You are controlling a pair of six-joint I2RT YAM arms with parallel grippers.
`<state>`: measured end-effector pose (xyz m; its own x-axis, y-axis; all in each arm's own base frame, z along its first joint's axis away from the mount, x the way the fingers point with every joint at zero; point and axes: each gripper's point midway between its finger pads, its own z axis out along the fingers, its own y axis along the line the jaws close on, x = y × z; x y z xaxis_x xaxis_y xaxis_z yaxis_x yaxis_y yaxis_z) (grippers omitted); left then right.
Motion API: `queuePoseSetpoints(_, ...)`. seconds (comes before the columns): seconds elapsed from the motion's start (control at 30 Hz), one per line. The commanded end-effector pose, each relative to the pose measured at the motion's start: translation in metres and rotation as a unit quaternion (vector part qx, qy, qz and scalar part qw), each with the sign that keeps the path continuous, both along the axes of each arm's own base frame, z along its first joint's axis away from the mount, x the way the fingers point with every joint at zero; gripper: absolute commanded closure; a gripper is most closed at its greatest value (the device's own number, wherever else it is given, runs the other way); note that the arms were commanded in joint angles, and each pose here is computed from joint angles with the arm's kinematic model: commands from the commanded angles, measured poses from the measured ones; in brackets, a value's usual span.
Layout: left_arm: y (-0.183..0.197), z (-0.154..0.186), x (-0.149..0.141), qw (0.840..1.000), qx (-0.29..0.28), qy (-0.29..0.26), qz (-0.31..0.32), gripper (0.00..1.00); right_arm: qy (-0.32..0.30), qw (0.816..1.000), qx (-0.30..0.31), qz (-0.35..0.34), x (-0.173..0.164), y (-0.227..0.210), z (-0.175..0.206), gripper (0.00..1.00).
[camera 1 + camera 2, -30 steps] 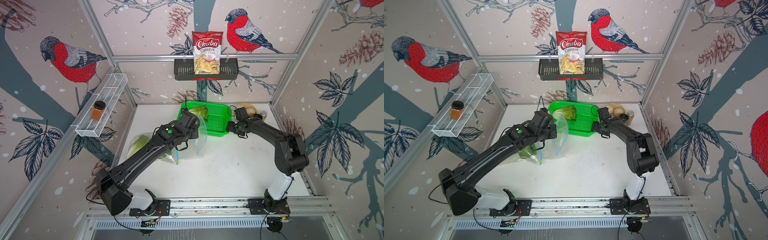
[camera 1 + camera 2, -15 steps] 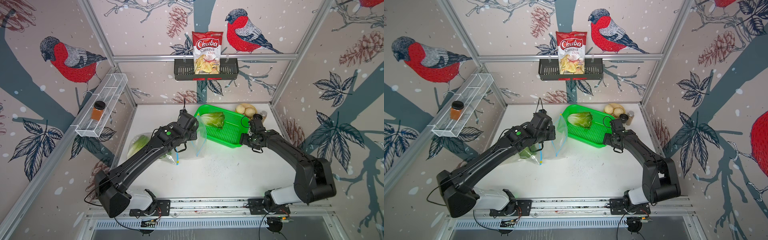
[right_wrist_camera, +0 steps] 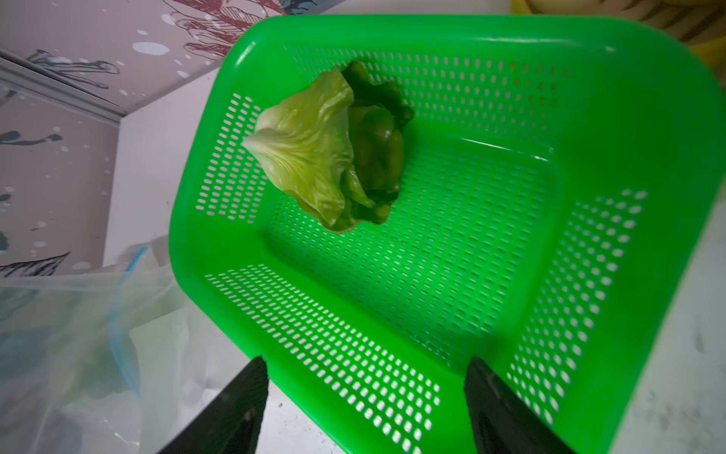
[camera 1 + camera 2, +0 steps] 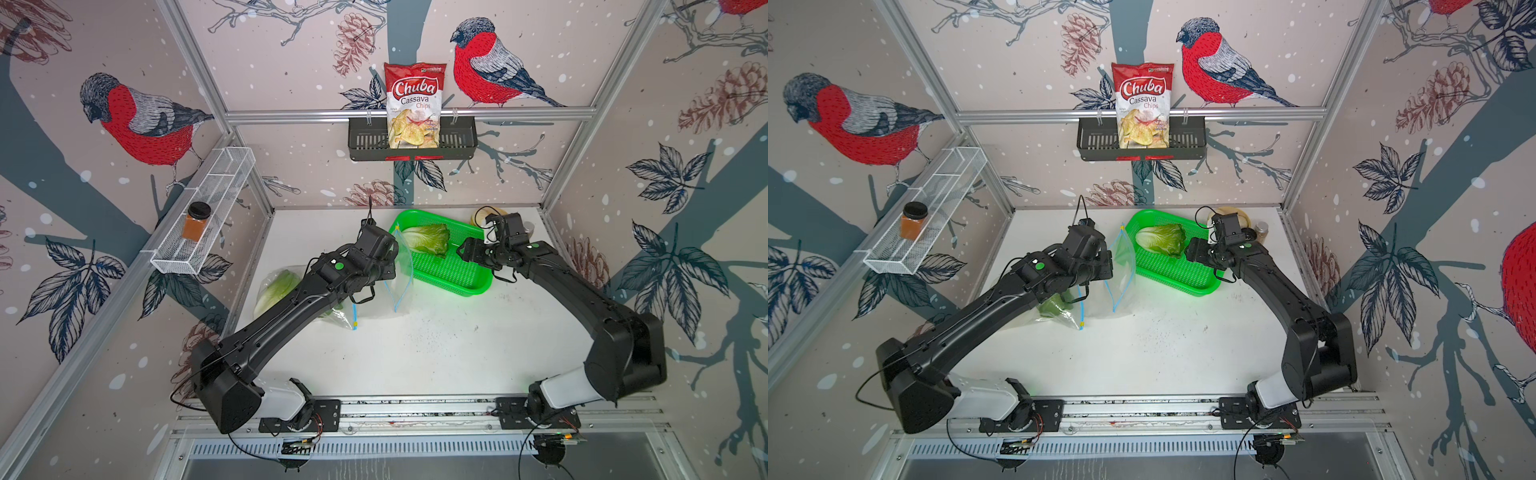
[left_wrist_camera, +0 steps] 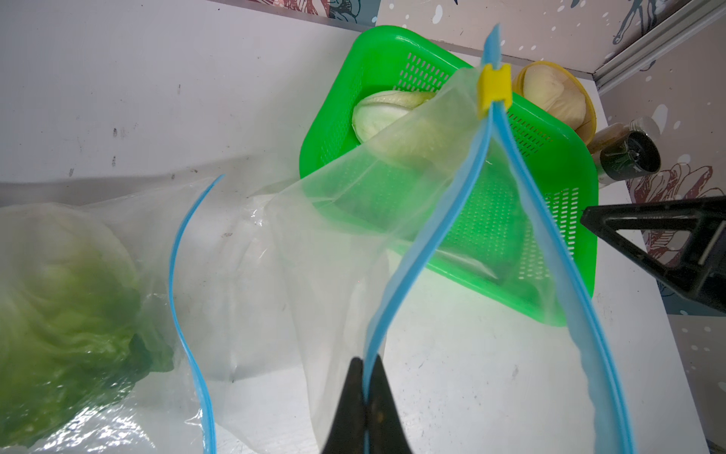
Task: Put the chinese cabbages into a zipper bag and zip it
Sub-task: Pick up the Chinese cabbage from the basket.
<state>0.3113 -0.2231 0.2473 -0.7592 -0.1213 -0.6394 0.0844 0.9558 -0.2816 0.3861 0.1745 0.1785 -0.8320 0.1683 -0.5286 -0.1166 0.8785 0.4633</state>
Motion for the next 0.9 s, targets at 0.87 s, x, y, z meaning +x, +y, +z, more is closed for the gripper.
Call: queuePoseSetpoints(0.87,-0.037,-0.021,0.022,0.999,-0.009,0.015,-0.040,1.00,0.021,0.985,0.149,0.084,0.112,0.077,-0.073,0.33)
